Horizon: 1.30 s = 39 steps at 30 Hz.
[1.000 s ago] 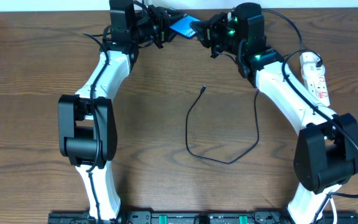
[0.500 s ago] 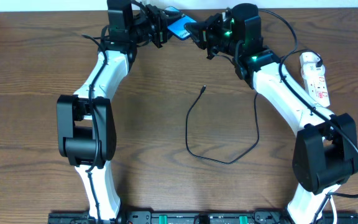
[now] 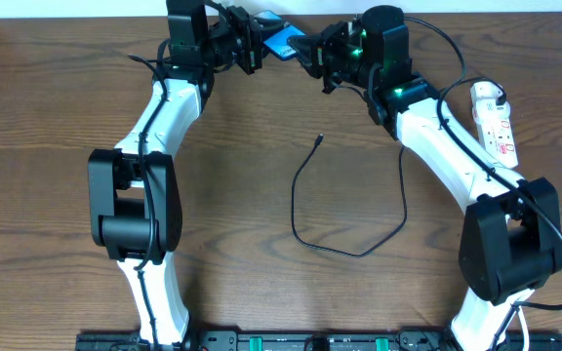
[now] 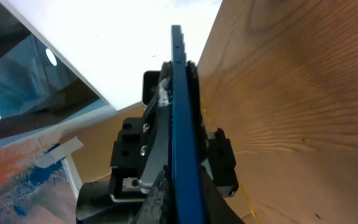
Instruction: Plug charger to phone and switch on socket
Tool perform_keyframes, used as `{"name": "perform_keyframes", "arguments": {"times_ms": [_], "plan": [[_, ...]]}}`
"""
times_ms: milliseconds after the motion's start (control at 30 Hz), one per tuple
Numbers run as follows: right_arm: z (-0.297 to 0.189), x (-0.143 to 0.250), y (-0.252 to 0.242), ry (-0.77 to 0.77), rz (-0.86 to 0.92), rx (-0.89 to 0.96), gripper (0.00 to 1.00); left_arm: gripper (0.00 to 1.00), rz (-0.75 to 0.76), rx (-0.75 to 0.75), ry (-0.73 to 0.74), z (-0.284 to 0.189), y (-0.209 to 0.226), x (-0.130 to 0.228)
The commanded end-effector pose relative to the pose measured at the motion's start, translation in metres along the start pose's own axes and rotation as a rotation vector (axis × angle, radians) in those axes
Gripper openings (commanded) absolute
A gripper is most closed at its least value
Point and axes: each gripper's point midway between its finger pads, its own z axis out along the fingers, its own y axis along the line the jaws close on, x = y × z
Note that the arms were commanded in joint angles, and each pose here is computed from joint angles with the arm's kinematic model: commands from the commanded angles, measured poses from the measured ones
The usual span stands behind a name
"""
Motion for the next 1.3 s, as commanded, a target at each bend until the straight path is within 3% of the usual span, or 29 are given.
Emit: {"name": "perform_keyframes", "arguments": {"times_ms": [0, 100, 300, 433, 567, 833, 1000, 1267], "plan": [[-0.002, 0.043, 0.023, 0.135, -0.105, -0.047, 0.22, 0.07, 0.065, 0.008, 0.019, 0.004, -0.010, 0.012], [-0.002, 0.042, 0.020, 0.133, -0.097, -0.035, 0.36, 0.08, 0.105, 0.009, 0.017, 0.003, -0.010, 0.011], [-0.004, 0.036, 0.016, 0.115, -0.147, -0.022, 0.47, 0.07, 0.217, 0.012, 0.007, -0.001, -0.011, 0.007], [-0.012, 0.008, 0.005, 0.048, -0.407, 0.022, 0.59, 0.08, 0.462, 0.019, 0.022, -0.013, -0.011, 0.001], [-0.026, -0.027, -0.024, -0.022, -0.584, 0.154, 0.66, 0.07, 0.656, 0.015, 0.060, -0.028, -0.005, -0.004], [-0.062, -0.077, -0.091, -0.151, -0.697, 0.525, 0.73, 0.07, 0.753, 0.012, 0.125, -0.061, 0.010, -0.012], [-0.062, -0.067, -0.104, -0.090, -0.815, 0.592, 0.68, 0.07, 0.756, 0.028, 0.142, -0.066, 0.008, -0.011], [-0.057, -0.045, -0.128, -0.038, -0.822, 0.685, 0.57, 0.07, 0.755, 0.020, 0.126, -0.066, 0.009, -0.015]]}}
